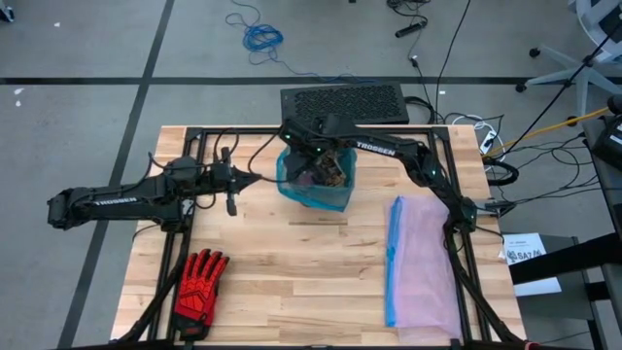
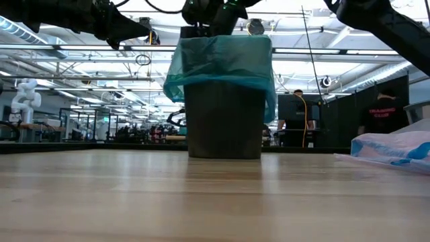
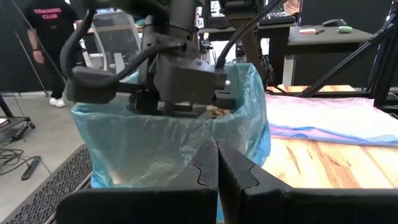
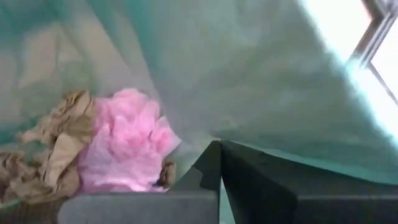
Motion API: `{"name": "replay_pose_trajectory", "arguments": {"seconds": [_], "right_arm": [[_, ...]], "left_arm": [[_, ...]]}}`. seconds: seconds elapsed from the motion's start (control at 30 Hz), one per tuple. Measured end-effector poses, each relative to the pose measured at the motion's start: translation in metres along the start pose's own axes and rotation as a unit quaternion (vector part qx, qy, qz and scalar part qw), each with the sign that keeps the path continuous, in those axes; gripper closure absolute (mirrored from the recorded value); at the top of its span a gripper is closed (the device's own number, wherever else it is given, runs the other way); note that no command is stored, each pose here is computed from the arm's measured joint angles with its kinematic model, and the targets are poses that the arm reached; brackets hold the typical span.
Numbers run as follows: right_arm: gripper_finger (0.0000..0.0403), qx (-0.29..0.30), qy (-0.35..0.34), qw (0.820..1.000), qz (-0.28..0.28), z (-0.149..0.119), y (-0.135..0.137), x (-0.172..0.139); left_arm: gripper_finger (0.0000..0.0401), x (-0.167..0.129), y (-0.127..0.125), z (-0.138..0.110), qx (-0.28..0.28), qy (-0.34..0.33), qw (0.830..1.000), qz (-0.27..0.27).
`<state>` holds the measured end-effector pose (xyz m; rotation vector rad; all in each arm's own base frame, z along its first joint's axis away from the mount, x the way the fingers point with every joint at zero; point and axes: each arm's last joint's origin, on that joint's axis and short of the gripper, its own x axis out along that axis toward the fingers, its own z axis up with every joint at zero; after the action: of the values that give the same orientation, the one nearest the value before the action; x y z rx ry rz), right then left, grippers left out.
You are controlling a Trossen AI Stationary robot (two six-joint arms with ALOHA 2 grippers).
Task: Place trash/remove bag and relplace
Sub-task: Remove the blue trash bag from the trash bin
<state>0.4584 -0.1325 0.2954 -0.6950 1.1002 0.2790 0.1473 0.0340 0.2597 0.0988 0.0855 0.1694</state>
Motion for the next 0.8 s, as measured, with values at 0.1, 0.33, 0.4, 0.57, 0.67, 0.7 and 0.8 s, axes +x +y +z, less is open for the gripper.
{"name": "replay_pose_trajectory", "arguments": {"seconds": [0.1, 0.33, 0.4, 0.57, 0.67, 0.7, 0.8], "right_arm": [[0.0403, -0.006, -0.006, 1.000, -0.008, 0.004, 0.002, -0.006], [0.0403, -0.028, 0.018, 0.999, -0.016, -0.005, 0.004, -0.041], [0.0403, 0.002, 0.033, 0.999, 0.001, -0.012, 0.004, -0.044], [0.0403, 0.044, 0.076, 0.994, 0.072, -0.027, 0.014, -0.028], [0.0403, 0.033, 0.083, 0.992, 0.085, -0.028, 0.019, -0.016], [0.0403, 0.030, 0.083, 0.992, 0.085, -0.028, 0.020, -0.012], [0.0403, 0.026, 0.076, 0.993, 0.092, -0.032, 0.021, -0.001]], "left_arm": [[0.0401, 0.000, 0.000, 0.000, 0.000, 0.000, 1.000, 0.000], [0.0401, 0.000, 0.000, -0.001, 0.000, 0.004, 1.000, -0.001], [0.0401, -0.001, 0.000, -0.001, 0.000, 0.006, 1.000, -0.001], [0.0401, -0.004, 0.000, 0.000, 0.000, 0.001, 1.000, 0.000], [0.0401, -0.007, 0.000, 0.001, 0.000, 0.000, 1.000, 0.000], [0.0401, -0.007, 0.000, 0.001, 0.000, -0.001, 1.000, 0.000], [0.0401, -0.009, 0.000, 0.002, 0.000, -0.004, 1.000, 0.000]]}}
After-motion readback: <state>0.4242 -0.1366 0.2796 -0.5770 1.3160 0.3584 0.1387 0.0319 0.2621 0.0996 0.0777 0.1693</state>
